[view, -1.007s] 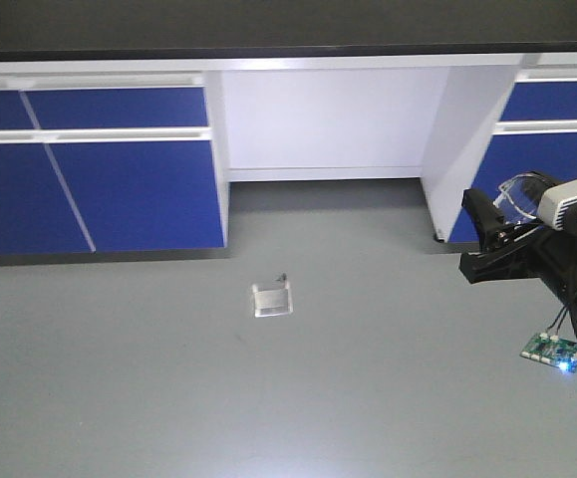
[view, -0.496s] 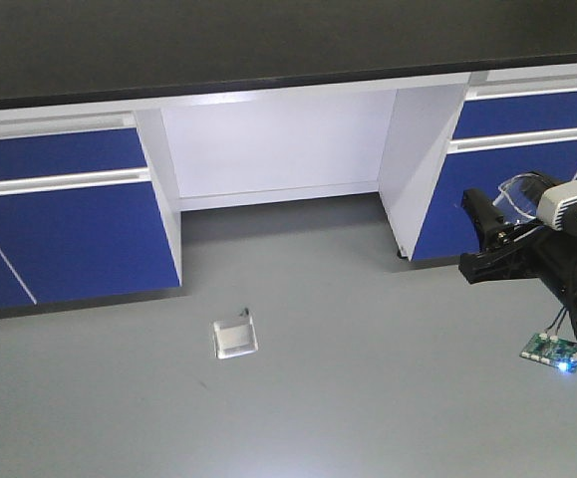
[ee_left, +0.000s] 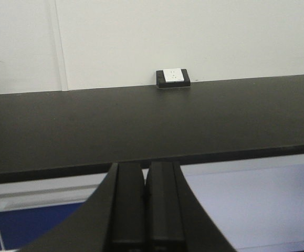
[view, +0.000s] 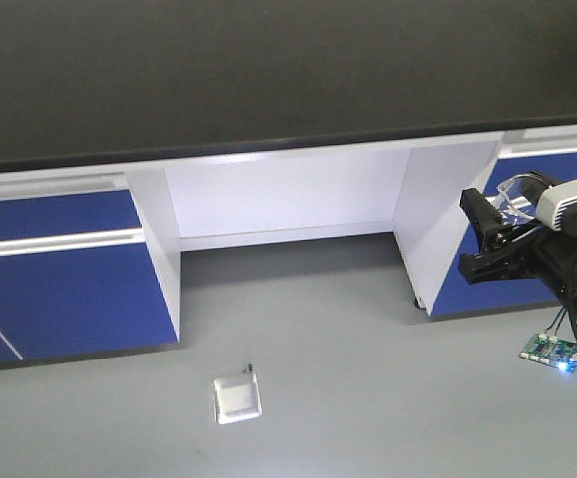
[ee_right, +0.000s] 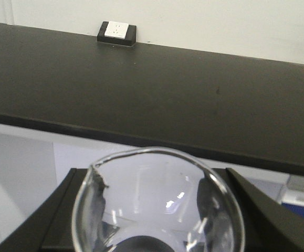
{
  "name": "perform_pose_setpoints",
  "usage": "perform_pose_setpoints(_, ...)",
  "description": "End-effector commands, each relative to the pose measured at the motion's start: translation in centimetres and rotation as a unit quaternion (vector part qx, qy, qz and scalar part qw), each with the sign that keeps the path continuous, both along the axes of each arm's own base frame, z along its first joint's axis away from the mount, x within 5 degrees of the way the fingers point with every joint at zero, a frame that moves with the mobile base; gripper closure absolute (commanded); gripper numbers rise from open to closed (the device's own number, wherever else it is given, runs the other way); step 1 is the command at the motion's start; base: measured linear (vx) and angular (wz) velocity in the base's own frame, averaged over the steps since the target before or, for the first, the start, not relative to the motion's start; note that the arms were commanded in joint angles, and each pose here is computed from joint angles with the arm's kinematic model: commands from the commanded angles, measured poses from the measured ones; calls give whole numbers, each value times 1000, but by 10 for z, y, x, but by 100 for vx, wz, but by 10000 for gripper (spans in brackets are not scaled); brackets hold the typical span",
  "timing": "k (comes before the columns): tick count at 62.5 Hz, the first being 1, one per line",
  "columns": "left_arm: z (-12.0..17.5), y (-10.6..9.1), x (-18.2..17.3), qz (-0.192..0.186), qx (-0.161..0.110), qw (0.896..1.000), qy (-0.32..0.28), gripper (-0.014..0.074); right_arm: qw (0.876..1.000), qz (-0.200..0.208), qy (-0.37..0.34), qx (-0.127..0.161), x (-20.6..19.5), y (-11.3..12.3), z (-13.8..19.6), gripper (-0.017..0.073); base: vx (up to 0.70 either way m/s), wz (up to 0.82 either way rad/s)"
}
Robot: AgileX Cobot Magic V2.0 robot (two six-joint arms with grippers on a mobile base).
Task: Grab beaker and place in storage area
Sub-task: 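Turn and drive the base to the second black bench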
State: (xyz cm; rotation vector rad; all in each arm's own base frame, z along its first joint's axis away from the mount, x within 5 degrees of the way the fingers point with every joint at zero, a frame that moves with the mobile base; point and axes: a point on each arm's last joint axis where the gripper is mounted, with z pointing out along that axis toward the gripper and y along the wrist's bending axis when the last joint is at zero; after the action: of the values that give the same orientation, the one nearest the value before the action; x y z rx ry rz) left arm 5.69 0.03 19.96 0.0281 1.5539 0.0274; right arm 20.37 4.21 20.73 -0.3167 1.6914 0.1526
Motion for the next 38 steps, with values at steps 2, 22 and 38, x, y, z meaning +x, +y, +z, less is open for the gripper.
perform_pose_setpoints(2,16,-1,-3,-7,-5,998,-60,600,998,7,-65,16,2,2,19,492,38,5)
perform_pose_setpoints(22,16,-1,-3,-7,-5,998,-60,600,998,7,-65,16,2,2,19,492,38,5)
perform_pose_setpoints(38,16,-1,-3,-7,-5,998,-60,600,998,7,-66,16,2,2,19,492,35,4)
